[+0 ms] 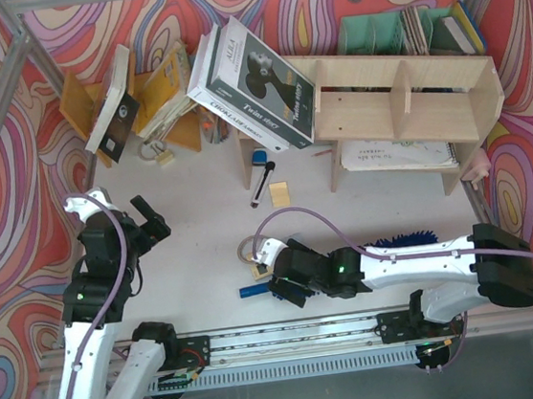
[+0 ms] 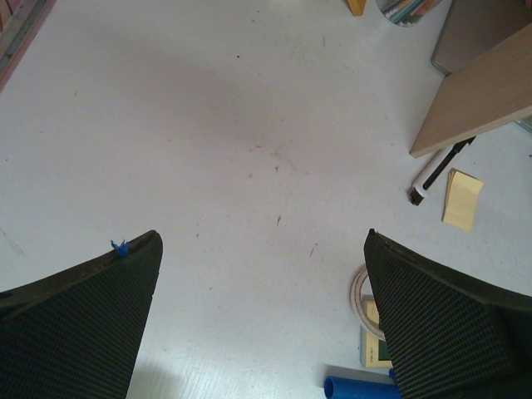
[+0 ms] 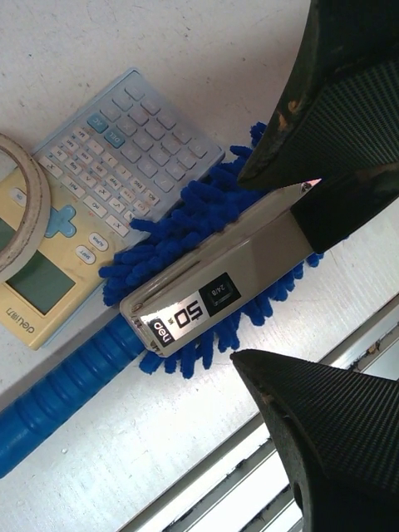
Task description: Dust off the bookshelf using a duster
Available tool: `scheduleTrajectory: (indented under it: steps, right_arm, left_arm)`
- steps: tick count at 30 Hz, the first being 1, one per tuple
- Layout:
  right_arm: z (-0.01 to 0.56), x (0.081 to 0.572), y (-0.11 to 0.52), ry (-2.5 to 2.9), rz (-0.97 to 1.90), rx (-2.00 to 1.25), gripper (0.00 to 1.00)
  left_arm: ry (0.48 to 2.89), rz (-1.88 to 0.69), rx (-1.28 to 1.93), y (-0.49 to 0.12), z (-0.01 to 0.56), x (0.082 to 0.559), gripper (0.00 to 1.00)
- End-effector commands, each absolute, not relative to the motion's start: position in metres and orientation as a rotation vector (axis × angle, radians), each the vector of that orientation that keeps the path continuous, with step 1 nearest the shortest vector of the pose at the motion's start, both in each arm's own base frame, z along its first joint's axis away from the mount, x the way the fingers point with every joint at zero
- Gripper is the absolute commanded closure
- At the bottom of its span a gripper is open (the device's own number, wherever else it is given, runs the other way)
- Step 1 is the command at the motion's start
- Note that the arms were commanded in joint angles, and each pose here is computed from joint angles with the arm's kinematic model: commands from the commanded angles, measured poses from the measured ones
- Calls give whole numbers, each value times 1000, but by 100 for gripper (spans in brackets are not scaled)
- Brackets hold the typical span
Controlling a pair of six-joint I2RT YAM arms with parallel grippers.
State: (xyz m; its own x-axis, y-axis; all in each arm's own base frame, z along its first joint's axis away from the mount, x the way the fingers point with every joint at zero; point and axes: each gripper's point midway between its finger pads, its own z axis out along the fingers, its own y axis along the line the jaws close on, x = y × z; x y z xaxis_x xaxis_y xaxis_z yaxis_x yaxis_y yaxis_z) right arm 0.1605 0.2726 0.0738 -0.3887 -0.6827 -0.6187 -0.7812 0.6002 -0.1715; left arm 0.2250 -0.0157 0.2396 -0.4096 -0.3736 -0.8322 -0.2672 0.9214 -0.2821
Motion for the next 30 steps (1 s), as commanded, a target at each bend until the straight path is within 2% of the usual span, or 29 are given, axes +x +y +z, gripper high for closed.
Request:
scheduleTrajectory:
  steps: [1,30]
  right_arm:
    - [86,164,285,2123,221,-1159,30]
    - [68,164,286,2125,183,-1229,51]
  left_arm:
    - [2052,-105,-468,-14,229,223,2]
    - [2049,-87,-481,-11,229,220,2]
